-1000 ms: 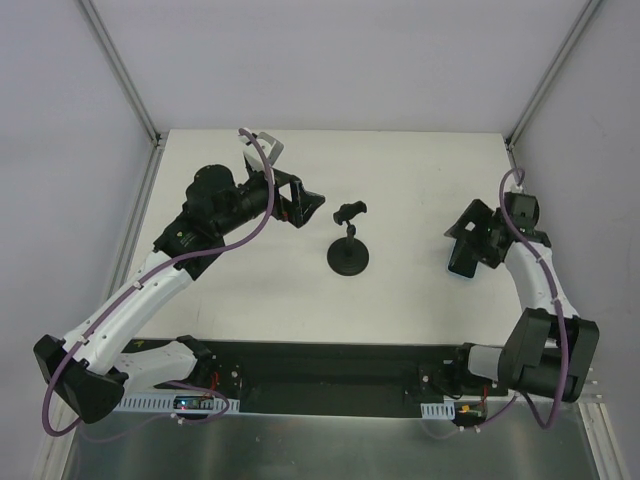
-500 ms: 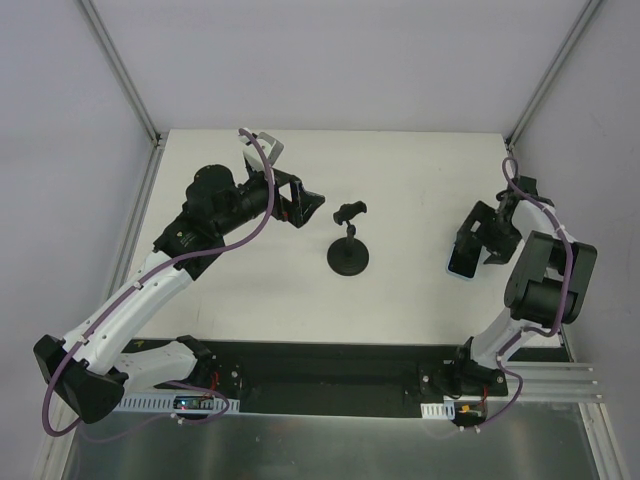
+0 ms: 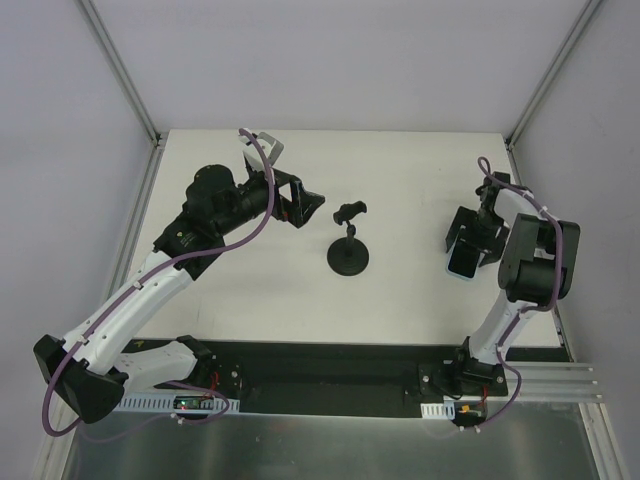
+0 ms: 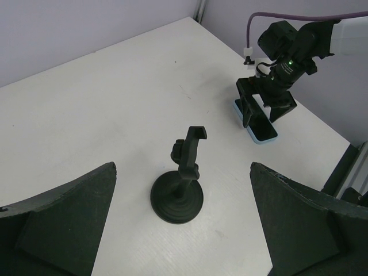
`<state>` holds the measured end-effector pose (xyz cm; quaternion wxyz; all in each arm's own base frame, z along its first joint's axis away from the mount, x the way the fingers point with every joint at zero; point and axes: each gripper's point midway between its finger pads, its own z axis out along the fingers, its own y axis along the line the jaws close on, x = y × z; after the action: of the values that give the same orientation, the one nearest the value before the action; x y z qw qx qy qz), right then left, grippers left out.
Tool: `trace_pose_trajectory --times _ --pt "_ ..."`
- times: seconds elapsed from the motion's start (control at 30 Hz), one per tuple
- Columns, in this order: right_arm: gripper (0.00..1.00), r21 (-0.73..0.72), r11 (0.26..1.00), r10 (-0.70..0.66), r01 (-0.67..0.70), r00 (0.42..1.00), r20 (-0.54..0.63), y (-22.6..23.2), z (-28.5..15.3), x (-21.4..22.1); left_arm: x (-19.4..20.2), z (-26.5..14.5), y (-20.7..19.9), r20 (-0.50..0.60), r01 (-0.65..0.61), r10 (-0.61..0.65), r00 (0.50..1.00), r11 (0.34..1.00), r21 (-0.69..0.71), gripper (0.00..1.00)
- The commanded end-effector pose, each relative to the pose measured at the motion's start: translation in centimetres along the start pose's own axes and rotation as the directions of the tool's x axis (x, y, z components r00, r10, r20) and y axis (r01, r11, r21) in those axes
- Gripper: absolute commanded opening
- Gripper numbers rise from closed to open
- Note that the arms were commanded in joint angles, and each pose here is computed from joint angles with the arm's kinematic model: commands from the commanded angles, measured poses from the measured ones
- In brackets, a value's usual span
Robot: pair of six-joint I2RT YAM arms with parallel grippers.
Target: Place the phone on the phone stand
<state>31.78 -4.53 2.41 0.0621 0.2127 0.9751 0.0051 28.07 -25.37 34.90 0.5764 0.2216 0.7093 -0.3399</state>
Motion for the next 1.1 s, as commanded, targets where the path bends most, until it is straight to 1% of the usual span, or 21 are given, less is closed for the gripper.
trace_pose_trajectory --times 0.0,0.07,0.13,0.23,0.37,0.4,0.43,0.57,0.67,0.7,0.73,0.77,0.8,0.83,0.87,0.9,0.93,1.0,1.07 --pt "0.96 0.120 0.993 -0.004 0.006 1.000 -0.019 -1.4 -0.7 -0.8 -1.1 0.1 -0.4 0.021 -0.023 0.022 1.000 1.000 0.013 0.99" --pt "0.96 0.146 0.989 -0.006 0.010 1.000 -0.024 -1.5 -0.9 -1.2 -1.0 0.1 -0.5 0.018 -0.021 0.021 1.000 1.000 0.021 0.99" --pt "0.96 0.156 0.988 -0.010 0.019 0.998 -0.056 -1.5 -0.4 -1.0 -0.7 0.4 -0.2 0.011 -0.023 0.023 1.000 1.000 0.009 0.99" --pt "0.96 0.129 0.991 -0.022 0.029 0.998 -0.061 -1.0 -0.1 -1.1 -0.8 0.4 -0.4 0.011 -0.025 0.025 1.000 1.000 0.018 0.99" --pt "0.99 0.105 0.994 -0.036 0.043 0.997 -0.070 -0.6 0.3 -0.7 -0.6 0.6 -0.3 0.006 -0.022 0.022 1.000 1.000 0.014 0.99" --pt "0.93 0.096 0.994 -0.042 0.049 0.997 -0.068 -0.5 0.3 -0.7 -0.6 0.6 -0.3 0.005 -0.019 0.019 1.000 1.000 0.017 0.99" --pt "0.91 0.075 0.996 -0.045 0.050 0.997 -0.061 0.0 0.4 -0.8 -0.7 0.5 -0.4 0.007 -0.020 0.020 1.000 1.000 0.020 0.99" --pt "0.87 0.066 0.996 -0.057 0.062 0.996 -0.068 0.2 0.7 -0.5 -0.7 0.5 -0.4 0.008 -0.020 0.020 1.000 1.000 0.019 0.99" --pt "0.71 0.063 0.995 -0.069 0.074 0.995 -0.069 0.4 0.9 -0.3 -0.9 0.4 -0.5 0.013 -0.021 0.021 1.000 0.999 0.024 0.99" --pt "0.61 0.070 0.995 -0.071 0.075 0.995 -0.064 0.4 0.9 -0.3 -1.0 0.3 -0.5 0.016 -0.022 0.022 1.000 1.000 0.021 0.99" --pt "0.56 0.077 0.993 -0.080 0.085 0.995 -0.066 0.4 1.0 0.0 -1.0 0.3 -0.4 0.017 -0.024 0.023 1.000 1.000 0.016 0.99" --pt "0.49 0.080 0.993 -0.084 0.088 0.995 -0.054 0.4 0.7 -0.1 -0.9 0.4 -0.4 0.013 -0.022 0.022 1.000 1.000 0.015 0.99" --pt "0.35 0.087 0.992 -0.089 0.091 0.995 -0.034 0.4 0.6 -0.4 -1.0 0.3 -0.5 0.015 -0.023 0.023 1.000 1.000 0.019 0.99" --pt "0.28 0.091 0.991 -0.101 0.103 0.995 -0.027 0.5 0.6 -0.2 -0.9 0.4 -0.5 0.013 -0.020 0.020 1.000 1.000 0.023 0.99" --pt "0.22 0.088 0.990 -0.110 0.109 0.994 0.010 0.7 -0.2 -0.5 -0.9 0.3 -0.7 0.013 -0.019 0.018 1.000 0.999 0.029 0.99" --pt "0.10 0.087 0.989 -0.120 0.115 0.991 0.052 1.0 -0.4 -1.1 -0.9 0.4 -0.6 0.012 -0.018 0.018 1.000 0.999 0.029 0.99" --pt "0.02 0.084 0.987 -0.143 0.137 0.987 0.074 1.5 -0.7 -1.1 -0.9 0.4 -0.6 0.012 -0.018 0.018 1.000 0.999 0.029 0.99" --pt "0.01 0.092 0.980 -0.188 0.175 0.969 0.162 2.1 -2.1 -1.8 -0.9 0.3 -0.6 0.013 -0.019 0.018 1.000 0.999 0.028 0.99" --pt "0.01 0.105 0.978 -0.202 0.182 0.951 0.233 2.2 -3.4 -1.9 -0.9 0.4 -0.7 0.011 -0.017 0.017 1.000 0.999 0.035 0.99"
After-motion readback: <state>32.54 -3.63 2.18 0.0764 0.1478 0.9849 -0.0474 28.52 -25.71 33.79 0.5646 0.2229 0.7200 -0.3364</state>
